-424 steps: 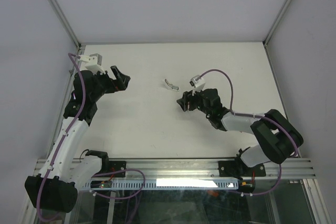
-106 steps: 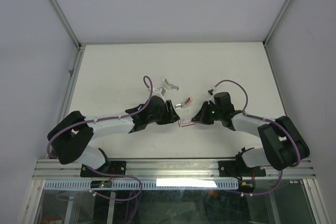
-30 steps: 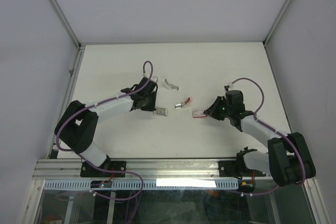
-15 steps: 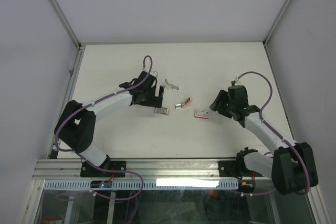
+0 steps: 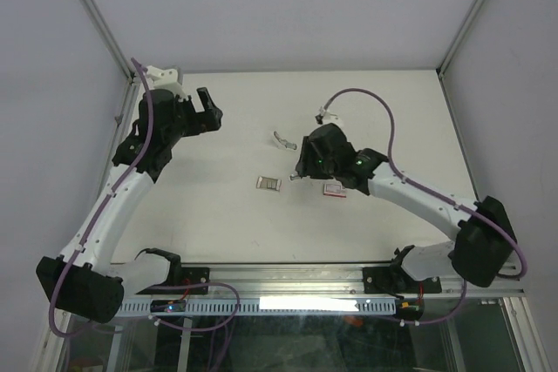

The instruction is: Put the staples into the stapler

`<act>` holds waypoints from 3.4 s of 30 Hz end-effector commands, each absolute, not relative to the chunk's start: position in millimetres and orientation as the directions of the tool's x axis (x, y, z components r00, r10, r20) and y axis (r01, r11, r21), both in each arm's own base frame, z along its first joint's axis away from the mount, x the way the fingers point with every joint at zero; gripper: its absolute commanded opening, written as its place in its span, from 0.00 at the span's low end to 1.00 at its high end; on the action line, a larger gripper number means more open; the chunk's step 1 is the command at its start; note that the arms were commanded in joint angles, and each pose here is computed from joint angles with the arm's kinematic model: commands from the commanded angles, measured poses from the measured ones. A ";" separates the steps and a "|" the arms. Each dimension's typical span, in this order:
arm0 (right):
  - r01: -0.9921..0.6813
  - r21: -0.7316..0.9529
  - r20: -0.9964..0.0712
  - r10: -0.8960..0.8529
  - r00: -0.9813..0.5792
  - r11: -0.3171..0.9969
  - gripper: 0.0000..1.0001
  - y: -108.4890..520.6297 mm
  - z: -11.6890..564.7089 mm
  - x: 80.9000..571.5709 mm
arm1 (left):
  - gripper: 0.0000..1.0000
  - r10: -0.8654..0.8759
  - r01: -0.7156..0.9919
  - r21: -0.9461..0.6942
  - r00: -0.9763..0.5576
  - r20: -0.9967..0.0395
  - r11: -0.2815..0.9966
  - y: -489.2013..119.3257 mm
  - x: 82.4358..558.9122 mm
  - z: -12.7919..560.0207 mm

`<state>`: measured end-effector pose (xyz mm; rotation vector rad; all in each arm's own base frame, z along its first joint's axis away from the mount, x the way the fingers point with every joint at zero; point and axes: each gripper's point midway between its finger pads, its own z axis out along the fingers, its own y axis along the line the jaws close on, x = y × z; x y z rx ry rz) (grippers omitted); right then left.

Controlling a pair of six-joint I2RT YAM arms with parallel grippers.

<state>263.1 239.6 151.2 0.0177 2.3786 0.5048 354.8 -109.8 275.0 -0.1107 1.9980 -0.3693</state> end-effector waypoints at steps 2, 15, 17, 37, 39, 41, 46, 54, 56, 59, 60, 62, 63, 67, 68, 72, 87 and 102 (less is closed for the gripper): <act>-0.110 0.279 -0.635 0.098 -0.766 0.954 0.46 287.6 142.9 269.2 | 0.99 -0.204 0.057 -0.243 -0.384 -0.901 0.968 -92.5 352.5 267.2; -0.122 0.150 -0.536 -0.023 -0.844 0.981 0.39 367.2 76.1 269.2 | 0.99 -0.220 0.048 -0.243 -0.285 -0.933 0.969 -79.4 333.6 288.1; -0.118 0.133 -0.527 -0.031 -0.850 0.984 0.38 370.5 68.7 271.5 | 0.99 -0.217 0.041 -0.237 -0.279 -0.935 0.971 -77.4 333.4 289.2; -0.087 -0.005 -0.546 -0.076 -0.834 0.996 0.31 364.1 53.8 292.1 | 0.99 -0.207 0.039 -0.227 -0.286 -0.936 0.973 -78.0 334.7 286.4; -0.084 -0.008 -0.541 -0.075 -0.838 0.996 0.31 362.3 51.8 292.3 | 0.99 -0.207 0.044 -0.229 -0.288 -0.935 0.973 -79.1 334.5 286.0; -0.080 -0.009 -0.538 -0.072 -0.840 0.997 0.30 361.6 50.6 292.2 | 0.99 -0.208 0.043 -0.230 -0.287 -0.935 0.972 -78.9 334.7 286.5; -0.089 0.000 -0.525 -0.076 -0.848 0.996 0.30 364.4 44.6 291.0 | 0.99 -0.207 0.043 -0.229 -0.287 -0.935 0.973 -78.9 335.0 286.6; -0.099 0.003 -0.524 -0.083 -0.848 0.995 0.26 367.3 42.5 292.0 | 0.99 -0.207 0.044 -0.229 -0.289 -0.935 0.972 -79.3 335.5 285.9; -0.101 0.006 -0.524 -0.083 -0.848 0.995 0.24 367.8 42.3 292.2 | 0.99 -0.207 0.044 -0.230 -0.290 -0.934 0.972 -79.4 335.4 285.5; -0.105 0.006 -0.523 -0.086 -0.848 0.994 0.23 369.0 40.9 292.3 | 0.99 -0.207 0.044 -0.229 -0.292 -0.934 0.972 -79.5 335.3 285.0; -0.106 0.003 -0.522 -0.088 -0.849 0.994 0.22 368.9 40.2 292.2 | 0.99 -0.207 0.047 -0.230 -0.290 -0.934 0.972 -79.8 335.3 285.4; -0.106 -0.001 -0.519 -0.091 -0.850 0.994 0.21 368.5 38.5 292.4 | 0.99 -0.208 0.046 -0.230 -0.289 -0.934 0.972 -79.6 335.3 285.8; -0.107 -0.002 -0.518 -0.093 -0.850 0.994 0.21 368.7 37.8 292.0 | 0.99 -0.208 0.046 -0.230 -0.288 -0.935 0.972 -79.6 335.3 286.1; -0.111 -0.001 -0.516 -0.096 -0.851 0.994 0.20 370.2 36.3 292.3 | 0.99 -0.209 0.048 -0.232 -0.290 -0.934 0.971 -80.2 334.8 285.6; -0.113 -0.002 -0.514 -0.098 -0.852 0.994 0.19 370.6 35.6 292.3 | 0.99 -0.209 0.047 -0.232 -0.289 -0.934 0.971 -80.0 334.9 285.9; -0.119 -0.004 -0.511 -0.105 -0.853 0.993 0.19 372.6 33.8 293.1 | 0.99 -0.208 0.049 -0.232 -0.292 -0.933 0.971 -80.4 334.7 284.7; -0.159 0.065 -0.521 -0.103 -0.848 0.985 0.19 384.4 51.3 288.7 | 0.99 -0.208 0.052 -0.232 -0.292 -0.934 0.971 -80.7 334.8 284.7; -0.160 0.052 -0.557 -0.104 -0.824 0.986 0.24 378.4 71.6 289.6 | 0.99 -0.209 0.055 -0.236 -0.301 -0.930 0.970 -82.2 335.1 281.7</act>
